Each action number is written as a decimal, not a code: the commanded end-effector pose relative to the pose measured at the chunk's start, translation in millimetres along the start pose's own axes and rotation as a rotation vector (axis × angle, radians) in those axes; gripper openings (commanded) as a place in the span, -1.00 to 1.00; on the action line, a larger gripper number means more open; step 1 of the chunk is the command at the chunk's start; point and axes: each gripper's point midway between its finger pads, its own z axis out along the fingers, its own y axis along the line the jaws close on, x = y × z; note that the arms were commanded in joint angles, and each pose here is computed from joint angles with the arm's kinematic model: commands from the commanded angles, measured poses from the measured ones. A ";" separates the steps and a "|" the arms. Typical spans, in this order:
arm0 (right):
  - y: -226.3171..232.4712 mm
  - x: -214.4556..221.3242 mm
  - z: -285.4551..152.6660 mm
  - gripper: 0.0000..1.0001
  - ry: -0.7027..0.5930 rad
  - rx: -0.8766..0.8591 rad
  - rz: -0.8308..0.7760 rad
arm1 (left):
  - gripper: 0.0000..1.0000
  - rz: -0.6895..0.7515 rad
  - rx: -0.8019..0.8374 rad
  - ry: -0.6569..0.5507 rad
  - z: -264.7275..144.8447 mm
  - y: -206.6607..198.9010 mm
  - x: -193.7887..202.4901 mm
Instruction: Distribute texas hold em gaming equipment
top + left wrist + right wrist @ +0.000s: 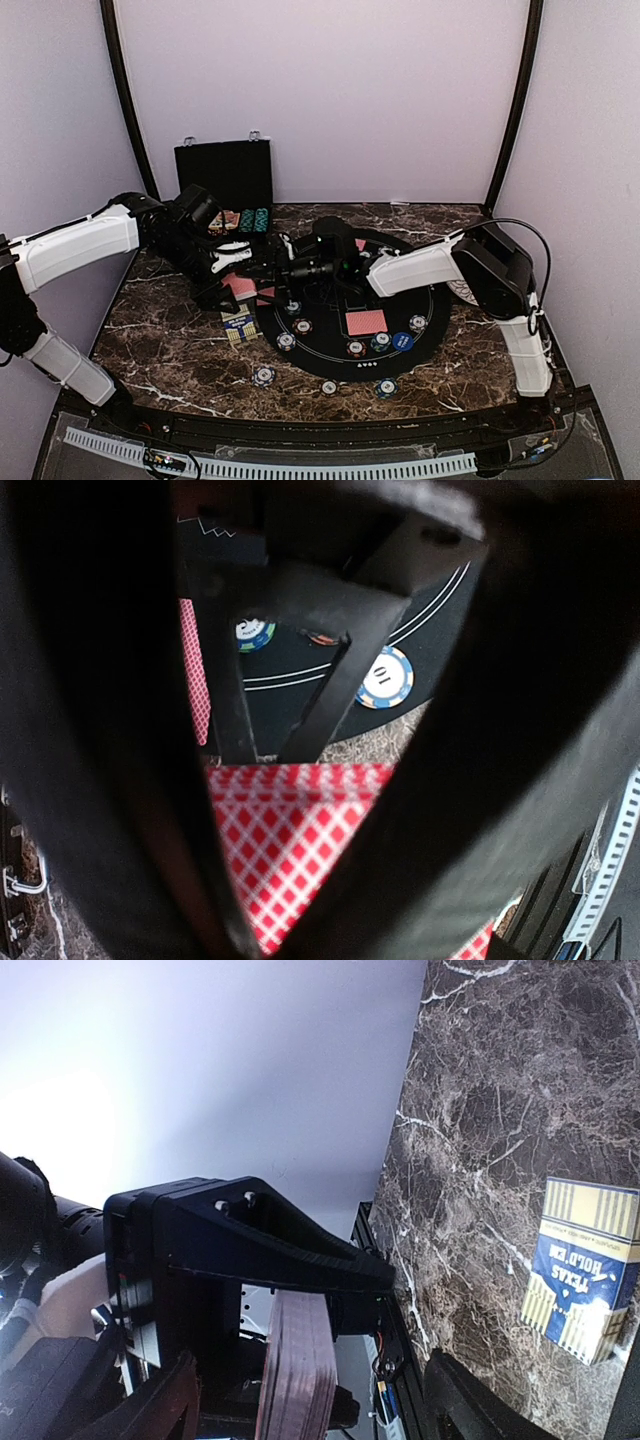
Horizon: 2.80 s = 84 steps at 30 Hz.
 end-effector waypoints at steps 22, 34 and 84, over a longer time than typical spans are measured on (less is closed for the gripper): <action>-37.5 -2.7 -8.1 0.32 -0.025 0.103 0.056 | -1.00 0.027 -0.003 -0.037 -10.7 -3.7 -7.7; -12.5 -1.3 -24.9 0.12 -0.023 0.093 0.009 | -1.00 0.025 0.001 -0.036 -9.1 -2.7 -8.8; 18.7 -85.3 -159.4 -1.00 -0.218 0.145 -0.040 | -1.00 0.033 -0.018 0.000 -3.4 0.7 -0.3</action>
